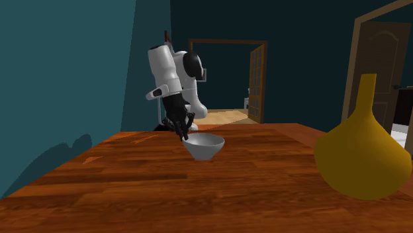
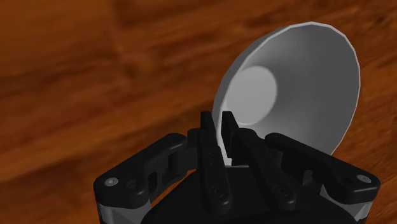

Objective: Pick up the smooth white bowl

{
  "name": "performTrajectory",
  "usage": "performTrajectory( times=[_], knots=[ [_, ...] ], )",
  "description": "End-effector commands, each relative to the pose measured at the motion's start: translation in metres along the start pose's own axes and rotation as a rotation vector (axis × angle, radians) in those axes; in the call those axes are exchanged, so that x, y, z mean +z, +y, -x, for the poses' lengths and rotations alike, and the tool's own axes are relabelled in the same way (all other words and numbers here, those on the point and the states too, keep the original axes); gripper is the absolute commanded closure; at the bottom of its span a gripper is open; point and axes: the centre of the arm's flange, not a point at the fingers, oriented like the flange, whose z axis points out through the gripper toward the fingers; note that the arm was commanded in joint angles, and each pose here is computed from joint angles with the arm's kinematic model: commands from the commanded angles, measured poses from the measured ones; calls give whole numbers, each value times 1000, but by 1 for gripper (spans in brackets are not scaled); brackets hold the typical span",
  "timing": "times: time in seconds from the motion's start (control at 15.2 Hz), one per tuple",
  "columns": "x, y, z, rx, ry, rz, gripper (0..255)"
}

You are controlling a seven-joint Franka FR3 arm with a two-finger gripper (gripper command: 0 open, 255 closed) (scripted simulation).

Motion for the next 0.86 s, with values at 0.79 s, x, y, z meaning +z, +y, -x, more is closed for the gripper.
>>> performTrajectory(
  times=[0.79],
  knots=[
    [-62,-17,1,0,0,0,255]
  ],
)
